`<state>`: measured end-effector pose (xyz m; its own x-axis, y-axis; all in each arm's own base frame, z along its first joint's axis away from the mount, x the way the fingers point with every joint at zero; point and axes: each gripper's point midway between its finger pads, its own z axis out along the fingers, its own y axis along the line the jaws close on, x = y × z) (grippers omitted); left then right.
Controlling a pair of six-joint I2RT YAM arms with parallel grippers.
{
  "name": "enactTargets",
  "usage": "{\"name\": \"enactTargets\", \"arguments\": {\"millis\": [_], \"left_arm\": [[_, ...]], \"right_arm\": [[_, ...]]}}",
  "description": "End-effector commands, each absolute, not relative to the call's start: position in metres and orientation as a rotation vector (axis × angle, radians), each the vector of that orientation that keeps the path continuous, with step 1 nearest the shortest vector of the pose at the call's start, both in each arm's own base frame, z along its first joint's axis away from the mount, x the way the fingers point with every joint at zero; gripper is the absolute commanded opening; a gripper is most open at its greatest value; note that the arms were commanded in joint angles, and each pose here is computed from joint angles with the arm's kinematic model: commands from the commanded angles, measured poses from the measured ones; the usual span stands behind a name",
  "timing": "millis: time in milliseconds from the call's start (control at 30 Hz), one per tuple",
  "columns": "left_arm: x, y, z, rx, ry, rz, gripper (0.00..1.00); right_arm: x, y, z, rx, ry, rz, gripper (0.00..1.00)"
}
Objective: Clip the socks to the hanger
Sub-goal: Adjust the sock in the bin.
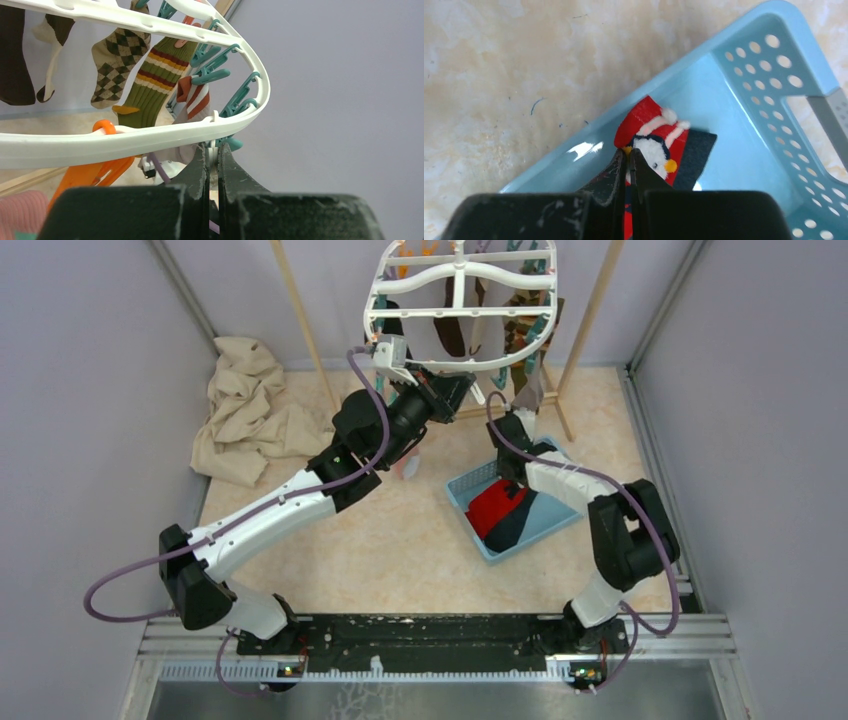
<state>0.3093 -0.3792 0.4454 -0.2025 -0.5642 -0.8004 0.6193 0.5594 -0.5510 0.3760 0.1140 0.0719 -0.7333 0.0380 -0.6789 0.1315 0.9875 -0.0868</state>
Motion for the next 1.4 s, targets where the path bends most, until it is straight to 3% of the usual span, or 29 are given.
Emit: {"name": "enactTargets", "arguments": {"millis": [0, 300, 600, 967, 1367], "left_arm": [[0.300, -0.379, 0.447, 0.084, 1.416, -1.093, 0.00], [0.300, -0.382, 0.447, 0.089, 1.415, -1.106, 0.00], [0.300, -0.384, 0.446, 0.089, 1.416, -1.111, 0.00], [0.299, -0.383, 0.447, 0.088, 1.417, -1.113, 0.00], [0.298, -0.378, 0.444, 0.085, 1.419, -1.103, 0.00]], "right_arm": [[0.379, 0.112, 0.122, 0.173, 2.236, -0.077, 0.00], [0.360, 0.157, 0.185, -0.195, 2.051, 0.265, 0.00], [0.325, 0.206, 0.183, -0.641, 1.979, 0.478, 0.00], [0.335, 0.224, 0.142, -0.701, 2.094, 0.458, 0.00], [0.354, 0.202, 0.136, -0.593, 2.147, 0.084, 0.00]]}}
